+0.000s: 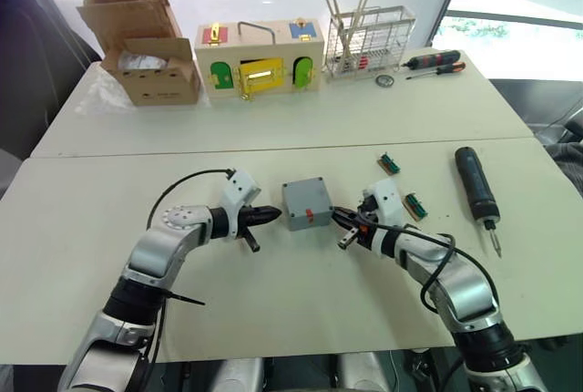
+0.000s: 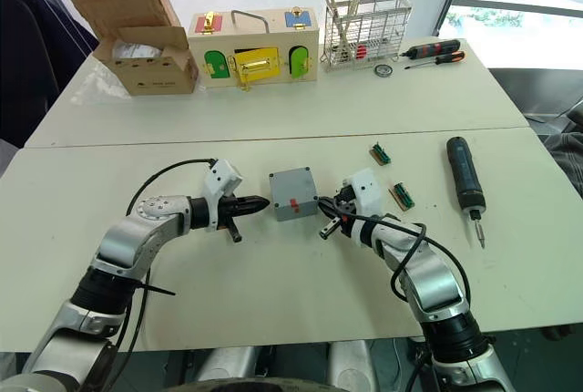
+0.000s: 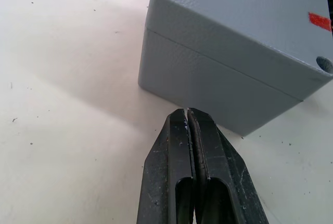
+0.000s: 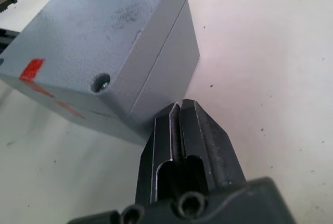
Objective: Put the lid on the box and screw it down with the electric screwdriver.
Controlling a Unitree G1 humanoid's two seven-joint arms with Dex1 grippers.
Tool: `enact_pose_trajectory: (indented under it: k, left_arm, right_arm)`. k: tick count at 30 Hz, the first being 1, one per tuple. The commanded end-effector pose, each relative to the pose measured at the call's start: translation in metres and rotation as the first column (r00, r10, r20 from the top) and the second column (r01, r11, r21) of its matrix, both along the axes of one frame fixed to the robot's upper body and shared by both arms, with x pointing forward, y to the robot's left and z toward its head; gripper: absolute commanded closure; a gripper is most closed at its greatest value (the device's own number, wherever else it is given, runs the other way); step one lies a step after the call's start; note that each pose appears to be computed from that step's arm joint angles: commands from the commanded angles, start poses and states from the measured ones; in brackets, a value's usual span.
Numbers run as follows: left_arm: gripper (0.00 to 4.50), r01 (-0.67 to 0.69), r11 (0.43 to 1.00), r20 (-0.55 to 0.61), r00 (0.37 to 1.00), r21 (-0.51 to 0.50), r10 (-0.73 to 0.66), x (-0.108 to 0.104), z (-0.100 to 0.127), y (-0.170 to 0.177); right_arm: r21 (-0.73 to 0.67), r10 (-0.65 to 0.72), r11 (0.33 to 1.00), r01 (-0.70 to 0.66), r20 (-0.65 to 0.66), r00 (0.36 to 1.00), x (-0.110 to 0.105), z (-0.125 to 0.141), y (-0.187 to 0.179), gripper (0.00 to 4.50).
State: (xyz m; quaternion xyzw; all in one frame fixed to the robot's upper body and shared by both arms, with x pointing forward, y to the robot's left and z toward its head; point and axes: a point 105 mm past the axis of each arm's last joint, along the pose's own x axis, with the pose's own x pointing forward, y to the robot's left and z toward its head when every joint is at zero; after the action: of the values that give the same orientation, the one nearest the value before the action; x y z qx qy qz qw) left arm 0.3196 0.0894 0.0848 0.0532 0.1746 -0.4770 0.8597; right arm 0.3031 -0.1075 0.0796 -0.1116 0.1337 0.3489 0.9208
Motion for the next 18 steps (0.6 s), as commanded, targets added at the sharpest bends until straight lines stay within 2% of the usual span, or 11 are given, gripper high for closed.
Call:
enact_pose_trajectory:
  k: [1,9,11,14,18]
  left_arm:
    - [4.50,0.025,1.000,0.055,0.998,-0.012,-0.024,0.003,0.011,-0.008]
    - [4.50,0.018,1.000,0.050,0.999,-0.022,-0.017,0.001,0.010,-0.010]
    - [4.50,-0.005,1.000,0.059,0.998,-0.016,0.006,0.001,0.012,0.000]
    - [4.50,-0.034,0.999,0.122,0.992,-0.029,0.037,-0.001,0.037,0.021]
    - [4.50,0.064,0.993,0.230,0.972,-0.096,-0.040,-0.015,0.097,0.015]
  right_arm:
    - [0.030,0.051,0.998,-0.053,0.050,0.997,-0.007,0.017,0.012,4.46]
    - [0.023,0.043,0.999,-0.044,0.038,0.998,-0.012,0.014,0.009,4.46]
    - [0.027,-0.003,1.000,0.002,0.029,1.000,-0.011,0.016,-0.001,4.46]
    - [0.047,-0.142,0.989,0.140,0.042,0.989,-0.014,0.029,-0.025,4.46]
    - [0.193,-0.315,0.940,0.282,0.172,0.933,-0.027,0.067,-0.050,4.46]
